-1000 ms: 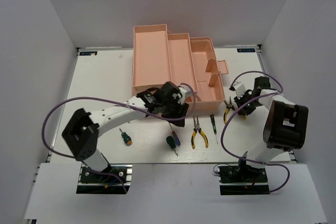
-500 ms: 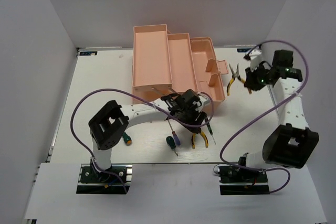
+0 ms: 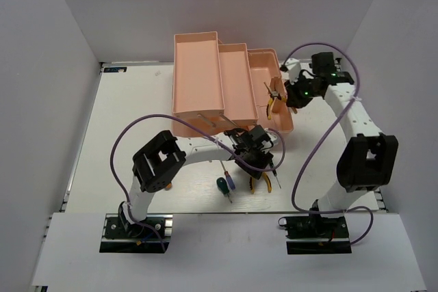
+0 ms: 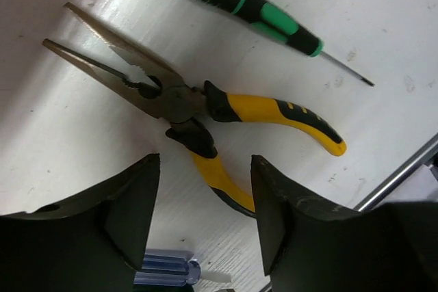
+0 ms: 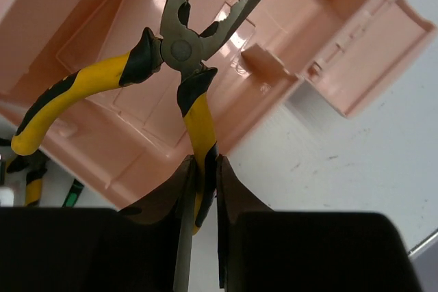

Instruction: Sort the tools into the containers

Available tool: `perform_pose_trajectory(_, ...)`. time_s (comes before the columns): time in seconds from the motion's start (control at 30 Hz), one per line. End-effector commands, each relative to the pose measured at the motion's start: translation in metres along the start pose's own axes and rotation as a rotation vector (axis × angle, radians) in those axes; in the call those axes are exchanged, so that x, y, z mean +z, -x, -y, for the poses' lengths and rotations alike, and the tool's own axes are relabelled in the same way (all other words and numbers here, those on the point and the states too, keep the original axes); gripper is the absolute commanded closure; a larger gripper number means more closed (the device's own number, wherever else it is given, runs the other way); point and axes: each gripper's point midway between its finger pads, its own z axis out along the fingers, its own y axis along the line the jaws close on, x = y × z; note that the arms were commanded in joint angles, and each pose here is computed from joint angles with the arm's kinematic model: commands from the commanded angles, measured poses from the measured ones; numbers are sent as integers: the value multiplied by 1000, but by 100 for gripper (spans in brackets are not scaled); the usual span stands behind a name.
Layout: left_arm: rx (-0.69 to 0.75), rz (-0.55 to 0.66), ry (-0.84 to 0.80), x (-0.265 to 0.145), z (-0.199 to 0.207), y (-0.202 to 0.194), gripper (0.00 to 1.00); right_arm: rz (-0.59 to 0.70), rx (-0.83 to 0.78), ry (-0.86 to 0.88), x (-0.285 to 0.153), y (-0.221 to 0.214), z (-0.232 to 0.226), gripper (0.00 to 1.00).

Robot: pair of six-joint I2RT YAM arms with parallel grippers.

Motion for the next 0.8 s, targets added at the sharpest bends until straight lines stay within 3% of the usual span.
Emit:
perform_pose_trajectory(0.0, -13, 14, 55, -4, -3, 6, 35, 34, -38, -104, 13, 38, 15, 100)
perform_pose_trajectory(0.1, -27, -8, 58, 2, -1, -2, 39, 22, -35, -102, 24, 40, 14, 100)
perform_pose_trajectory(0.17, -18, -16, 46, 7, 4, -5, 46, 17, -32, -71, 27, 41, 7, 86)
perform_pose_trajectory(0.2, -20, -36, 53, 14, 2, -11, 50, 7, -22, -52, 31, 39, 4, 68)
perform_pose_trajectory(0.23, -20, -37, 53, 14, 2, -11, 51, 8, -21, -45, 30, 40, 1, 68)
perform_pose_trajectory(0.27, -20, -44, 44, 17, 3, -12, 52, 7, -10, -32, 30, 40, -2, 55)
perform_pose_trajectory(0.33, -13, -58, 44, 20, 6, -15, 57, 23, -1, -30, 26, 42, -3, 45)
perform_pose_trajectory(0.57, 10, -93, 51, 25, 8, -19, 75, 63, 54, -52, 3, 40, -11, 41)
perform_pose_trajectory(0.67, 9, -108, 77, 23, 3, -23, 93, 72, 94, -82, -8, 30, -9, 39)
perform_pose_trajectory(0.77, 28, -100, 80, 18, 6, -22, 100, 60, 149, -108, -15, 18, -3, 39)
